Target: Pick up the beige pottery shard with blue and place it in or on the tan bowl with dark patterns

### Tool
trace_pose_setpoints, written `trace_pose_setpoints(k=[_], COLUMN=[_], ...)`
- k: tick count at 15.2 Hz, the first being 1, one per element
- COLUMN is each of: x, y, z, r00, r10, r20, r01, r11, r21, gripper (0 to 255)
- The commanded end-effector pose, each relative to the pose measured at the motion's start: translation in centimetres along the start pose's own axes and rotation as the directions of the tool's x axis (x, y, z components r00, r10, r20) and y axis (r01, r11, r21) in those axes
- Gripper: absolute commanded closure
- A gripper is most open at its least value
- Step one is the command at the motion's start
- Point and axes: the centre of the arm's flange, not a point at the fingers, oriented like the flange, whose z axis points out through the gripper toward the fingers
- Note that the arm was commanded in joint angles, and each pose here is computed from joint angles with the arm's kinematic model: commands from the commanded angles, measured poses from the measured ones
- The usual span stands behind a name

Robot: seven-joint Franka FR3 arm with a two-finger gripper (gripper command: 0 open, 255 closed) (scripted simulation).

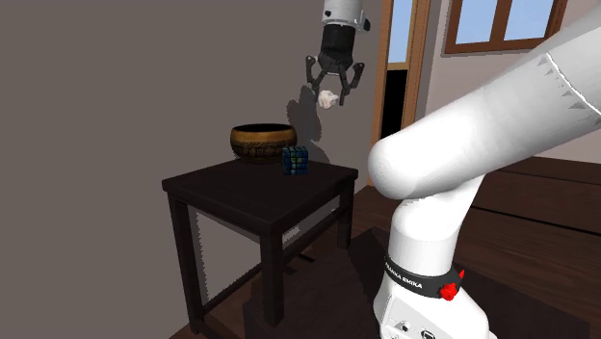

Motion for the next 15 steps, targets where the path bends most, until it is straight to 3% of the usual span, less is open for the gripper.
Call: trace_pose_setpoints(k=[1,15], x=[0.5,8.7], y=[-1.3,-18.3], z=[-0.2,1.4], r00=[1.000,1.000], r10=[0.000,0.000], r20=[0.000,0.000], r01=[0.000,0.000], r11=[1.000,1.000], r21=[0.000,0.000], gripper=[255,255])
